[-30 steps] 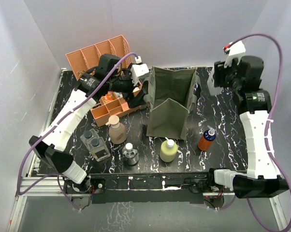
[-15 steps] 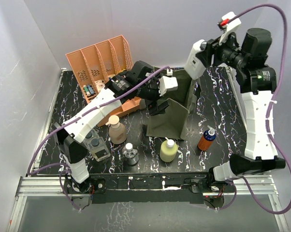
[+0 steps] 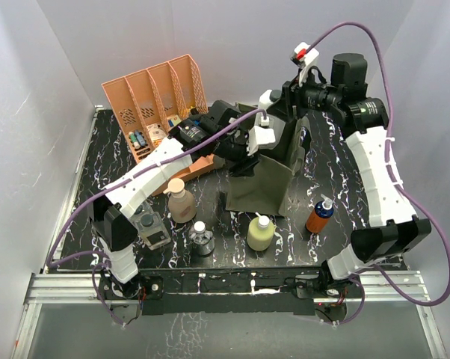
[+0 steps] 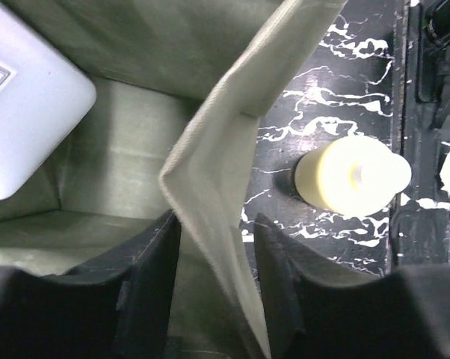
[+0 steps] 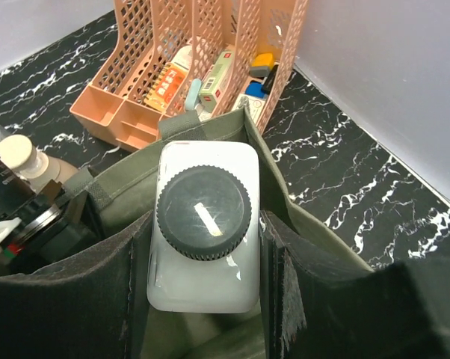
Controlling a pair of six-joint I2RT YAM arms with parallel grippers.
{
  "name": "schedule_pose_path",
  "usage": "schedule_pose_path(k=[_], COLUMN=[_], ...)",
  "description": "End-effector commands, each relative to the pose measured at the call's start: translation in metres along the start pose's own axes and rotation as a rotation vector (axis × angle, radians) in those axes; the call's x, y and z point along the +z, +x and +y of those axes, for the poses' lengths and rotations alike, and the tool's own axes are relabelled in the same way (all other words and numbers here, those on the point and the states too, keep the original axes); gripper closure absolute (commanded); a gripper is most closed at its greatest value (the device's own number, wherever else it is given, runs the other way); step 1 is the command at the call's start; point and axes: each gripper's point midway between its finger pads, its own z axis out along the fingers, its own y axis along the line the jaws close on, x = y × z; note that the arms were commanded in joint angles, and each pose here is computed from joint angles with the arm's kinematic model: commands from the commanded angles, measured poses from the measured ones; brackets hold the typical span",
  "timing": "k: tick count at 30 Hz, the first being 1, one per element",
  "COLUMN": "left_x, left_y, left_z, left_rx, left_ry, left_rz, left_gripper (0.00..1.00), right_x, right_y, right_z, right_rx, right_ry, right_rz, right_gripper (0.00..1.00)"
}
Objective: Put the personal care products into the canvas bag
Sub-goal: Place the care product in the canvas bag.
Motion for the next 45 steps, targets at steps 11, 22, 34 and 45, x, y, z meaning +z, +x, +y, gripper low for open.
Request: schedule_pose_path(k=[11,22,34,45], left_x=[-0.033,-0.044,-0.051,-0.052], left_y=[-0.007,0.002,-0.002,0.014], left_z=[-0.047,-0.065,-0.067,-0.072], left_rx=[0.201,0.319,0.381,0.390], left_ry=[0.183,0.271,0.277,0.292], left_rz=[-0.053,-0.041,-0.050,-0.021], left_gripper=[1.00,1.00,1.00,1.00], right_x=[0.046,0.062,0.087,0.116], right_y=[-0.010,0.016,0.069,0.100], right_z=[0.030,0.027,0.013,-0.015], right_rx=[-0.258,-0.286,-0.306,-0.350], right_ry=[-0.183,-0.234,-0.248,-0.155], right_rz=[-0.092,-0.042,0.037,0.060], right_gripper=[0.92,0.92,0.92,0.92])
